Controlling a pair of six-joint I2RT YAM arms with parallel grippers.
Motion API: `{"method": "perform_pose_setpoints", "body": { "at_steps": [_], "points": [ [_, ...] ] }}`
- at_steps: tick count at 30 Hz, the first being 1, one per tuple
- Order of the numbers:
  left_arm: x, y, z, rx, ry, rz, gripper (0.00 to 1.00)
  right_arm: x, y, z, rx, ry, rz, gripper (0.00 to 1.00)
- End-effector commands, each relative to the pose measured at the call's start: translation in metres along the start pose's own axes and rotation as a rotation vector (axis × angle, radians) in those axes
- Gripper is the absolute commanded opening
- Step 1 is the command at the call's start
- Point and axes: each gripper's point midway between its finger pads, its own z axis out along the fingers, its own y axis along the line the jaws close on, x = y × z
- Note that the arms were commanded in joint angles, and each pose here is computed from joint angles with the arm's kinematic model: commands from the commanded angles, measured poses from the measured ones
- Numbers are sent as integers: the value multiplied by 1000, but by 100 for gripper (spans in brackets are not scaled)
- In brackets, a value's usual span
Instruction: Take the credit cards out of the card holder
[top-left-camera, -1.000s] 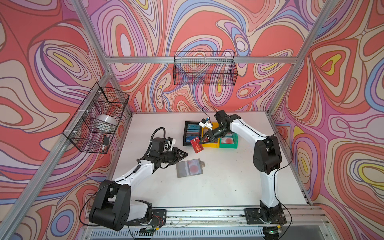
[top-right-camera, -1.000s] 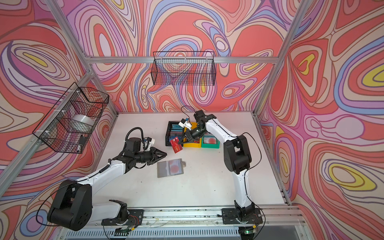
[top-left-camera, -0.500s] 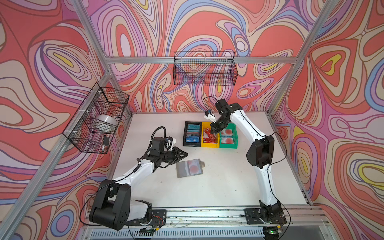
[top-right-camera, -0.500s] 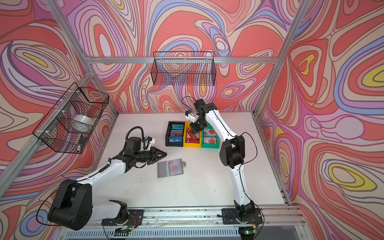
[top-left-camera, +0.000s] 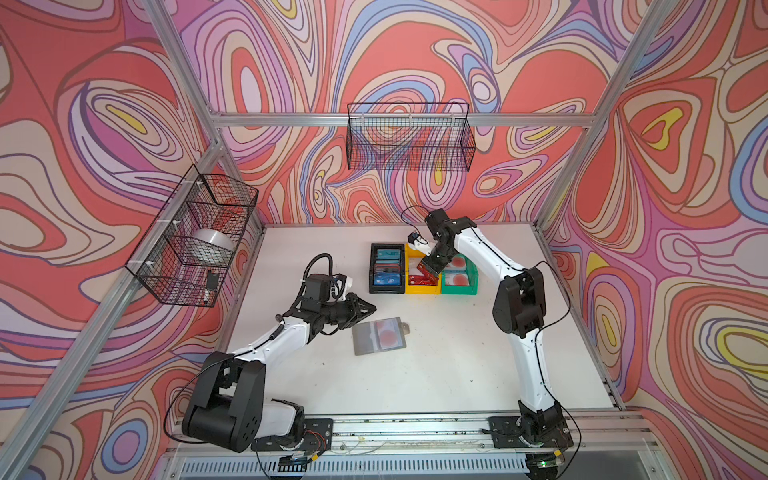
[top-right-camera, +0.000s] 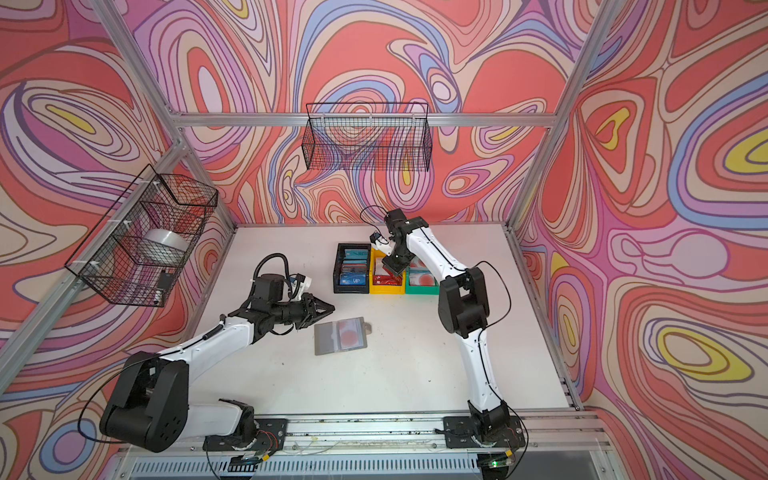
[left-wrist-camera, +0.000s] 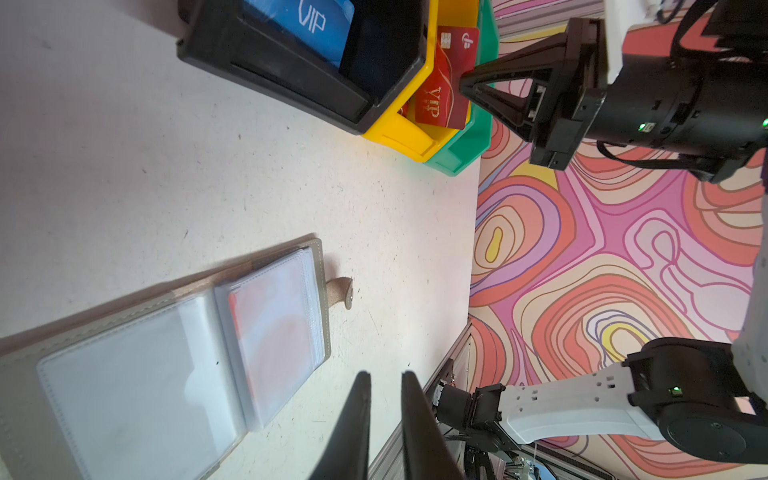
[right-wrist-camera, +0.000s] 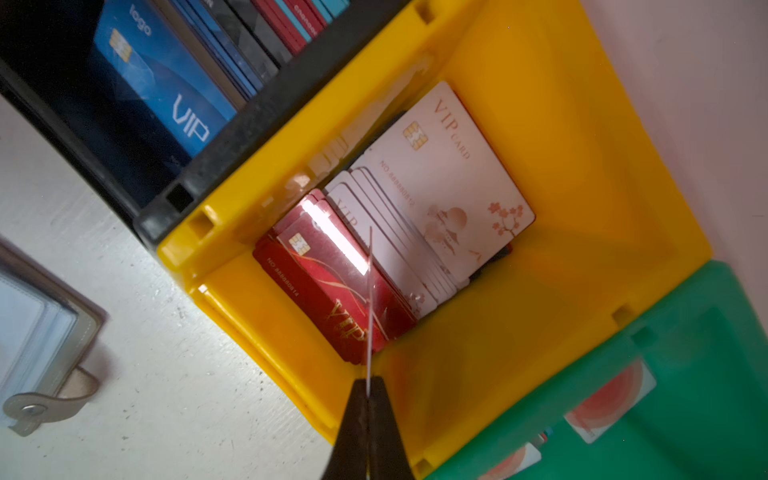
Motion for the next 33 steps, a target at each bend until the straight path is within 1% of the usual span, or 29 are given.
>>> {"method": "perform_pose_setpoints", "body": {
  "at_steps": [1, 11, 18, 24, 28, 33],
  "points": [
    [1, -1, 2, 17, 4, -1, 18, -7, -4, -16, 52, -31, -66, 0],
    [-1, 1, 3, 10, 4, -8, 18, 5, 32, -10, -6, 31, -206, 0],
    [0, 0, 1, 10, -8, -4, 18, 10, 53, -13, -74, 40, -279, 0],
    [2, 1, 1, 7, 0, -2, 18, 12, 50, -5, -58, 65, -287, 0],
    [1, 2, 2, 4, -1, -1, 18, 17, 51, 4, -81, 99, -292, 0],
    [1, 4, 5, 9, 7, -10, 17, 17, 56, 9, -105, 105, -286, 0]
  ]
}}
